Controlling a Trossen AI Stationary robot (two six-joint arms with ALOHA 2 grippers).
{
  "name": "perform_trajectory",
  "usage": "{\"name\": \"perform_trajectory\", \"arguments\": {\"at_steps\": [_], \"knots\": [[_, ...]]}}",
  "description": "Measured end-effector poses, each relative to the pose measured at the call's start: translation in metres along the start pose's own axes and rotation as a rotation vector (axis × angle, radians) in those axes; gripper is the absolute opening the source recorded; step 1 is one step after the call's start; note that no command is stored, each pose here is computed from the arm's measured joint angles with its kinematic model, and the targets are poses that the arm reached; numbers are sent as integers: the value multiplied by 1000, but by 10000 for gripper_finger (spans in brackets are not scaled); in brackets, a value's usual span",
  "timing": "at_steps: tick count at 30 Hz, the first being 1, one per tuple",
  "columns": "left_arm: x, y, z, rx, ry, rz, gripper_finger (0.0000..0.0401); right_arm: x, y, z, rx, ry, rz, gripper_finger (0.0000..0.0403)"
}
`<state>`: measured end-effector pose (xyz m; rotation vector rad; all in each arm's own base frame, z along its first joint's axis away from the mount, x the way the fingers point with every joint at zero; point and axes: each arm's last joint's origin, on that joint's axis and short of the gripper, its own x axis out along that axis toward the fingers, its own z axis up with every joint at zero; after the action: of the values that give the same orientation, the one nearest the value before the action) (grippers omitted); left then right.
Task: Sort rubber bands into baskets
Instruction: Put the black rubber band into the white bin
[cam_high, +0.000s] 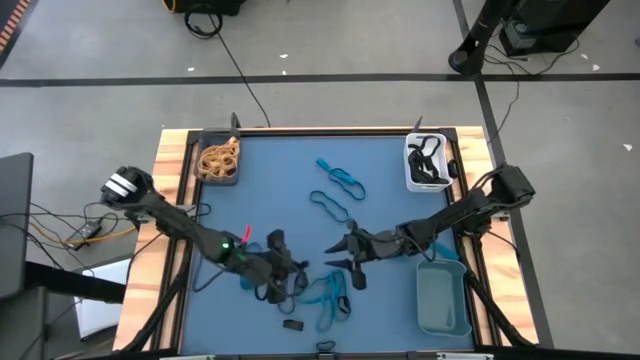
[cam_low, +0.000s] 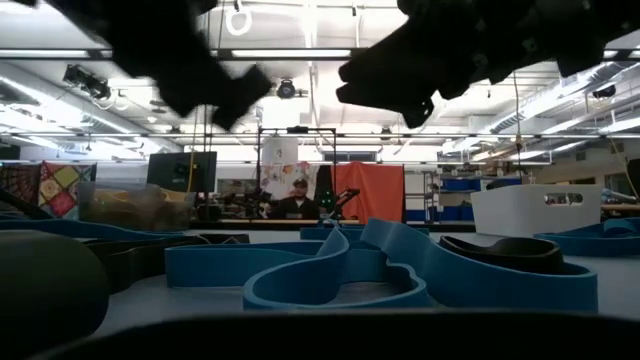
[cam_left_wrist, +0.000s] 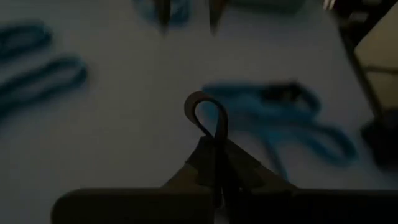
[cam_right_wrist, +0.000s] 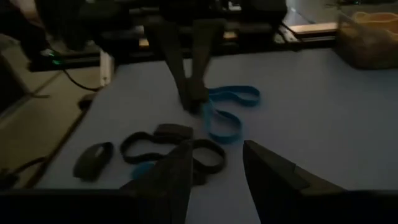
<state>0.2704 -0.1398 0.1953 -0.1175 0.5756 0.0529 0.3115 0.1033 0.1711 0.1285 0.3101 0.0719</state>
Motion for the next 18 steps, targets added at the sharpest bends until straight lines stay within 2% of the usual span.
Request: {"name": "perform_trajectory", "arguments": {"at_steps": [4, 7, 13, 18], "knots": [[25, -4, 4, 72, -132, -21, 14, 8, 2, -6, 24, -24, 61, 167], [37, -2, 4, 93, -182, -17, 14, 10, 3, -8, 25, -36, 72, 177], [49, 6, 1, 73, -170, 10, 15, 11, 3, -8, 28, -54, 77, 189], [49, 8, 3, 62, -184, 9, 15, 11, 3, -8, 31, -56, 66, 182]]}}
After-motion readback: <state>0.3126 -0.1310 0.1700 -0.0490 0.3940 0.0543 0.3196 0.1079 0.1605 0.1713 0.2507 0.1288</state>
